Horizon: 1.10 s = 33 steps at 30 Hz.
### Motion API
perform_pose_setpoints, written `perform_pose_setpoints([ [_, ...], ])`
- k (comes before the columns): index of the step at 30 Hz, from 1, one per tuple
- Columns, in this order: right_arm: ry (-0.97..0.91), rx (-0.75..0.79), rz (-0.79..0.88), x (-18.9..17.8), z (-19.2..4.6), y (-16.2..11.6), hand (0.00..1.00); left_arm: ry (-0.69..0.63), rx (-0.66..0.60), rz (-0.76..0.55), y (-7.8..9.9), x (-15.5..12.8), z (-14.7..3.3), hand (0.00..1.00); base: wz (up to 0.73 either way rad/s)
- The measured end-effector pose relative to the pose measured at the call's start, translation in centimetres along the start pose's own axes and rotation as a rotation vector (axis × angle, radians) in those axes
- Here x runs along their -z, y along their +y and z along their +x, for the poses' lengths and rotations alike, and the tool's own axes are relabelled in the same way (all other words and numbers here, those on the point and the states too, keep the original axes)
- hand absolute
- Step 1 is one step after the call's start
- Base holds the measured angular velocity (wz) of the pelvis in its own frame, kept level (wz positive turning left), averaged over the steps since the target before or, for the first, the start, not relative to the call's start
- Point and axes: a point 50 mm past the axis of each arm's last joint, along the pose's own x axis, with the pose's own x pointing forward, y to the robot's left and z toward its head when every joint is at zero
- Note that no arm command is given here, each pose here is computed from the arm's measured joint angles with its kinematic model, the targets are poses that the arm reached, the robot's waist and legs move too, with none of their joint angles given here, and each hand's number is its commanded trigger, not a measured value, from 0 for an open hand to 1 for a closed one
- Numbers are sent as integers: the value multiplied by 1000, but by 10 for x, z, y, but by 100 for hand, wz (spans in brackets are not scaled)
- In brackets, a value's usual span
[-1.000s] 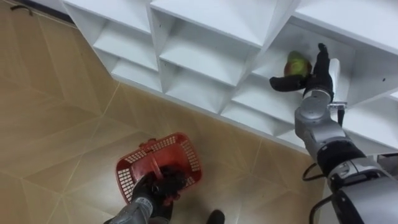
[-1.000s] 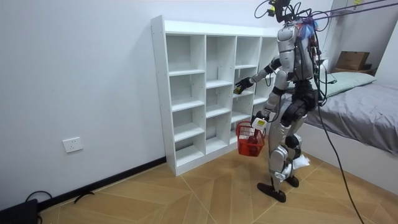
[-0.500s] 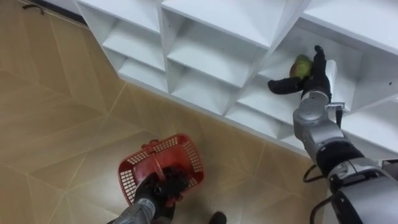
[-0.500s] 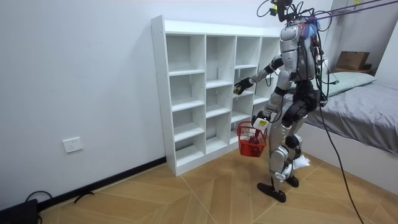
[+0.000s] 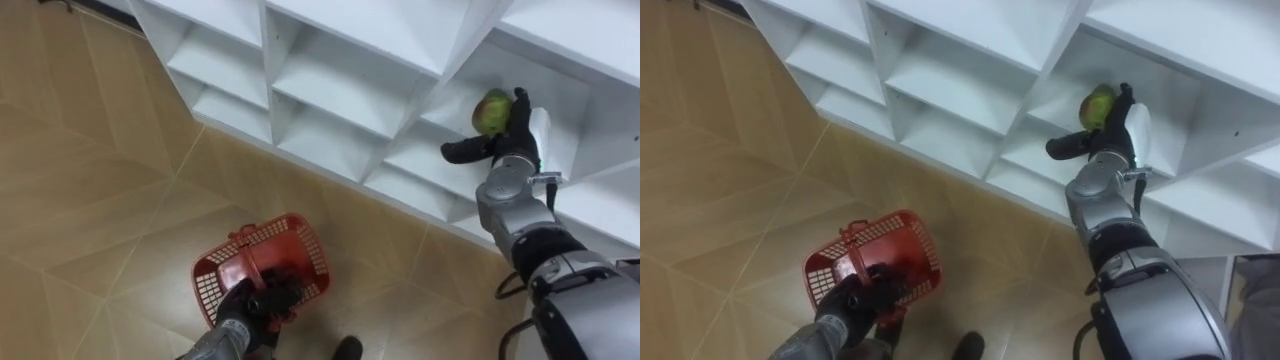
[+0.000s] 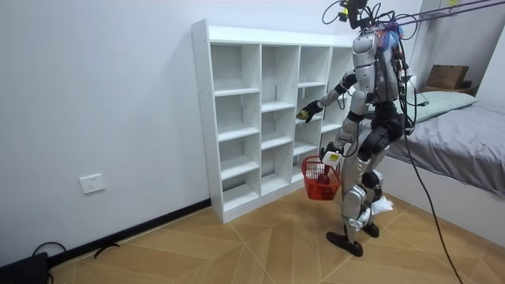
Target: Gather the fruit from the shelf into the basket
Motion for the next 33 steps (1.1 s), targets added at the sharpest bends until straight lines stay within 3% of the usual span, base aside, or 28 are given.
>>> perform_pose_setpoints([
  [9, -1, 14, -26, -3, 3, -4, 0, 1, 13, 9, -3, -1, 1, 100, 0],
  [11, -2, 15, -26, -5, 3, -4, 37, 1, 14, 9, -4, -1, 1, 100, 0],
  [12, -2, 17, -22, -6, 4, -4, 47, 1, 15, 9, -4, -1, 1, 100, 0],
  [14, -4, 20, -17, -7, 4, -5, 55, -2, 20, 9, -5, -1, 1, 100, 0],
  [24, -22, 101, 0, -17, 8, -14, 56, -13, 57, 14, -15, -2, 1, 100, -1],
  [33, -23, 104, 3, -17, 8, -14, 58, 6, 50, 7, -11, 5, -2, 100, 0],
])
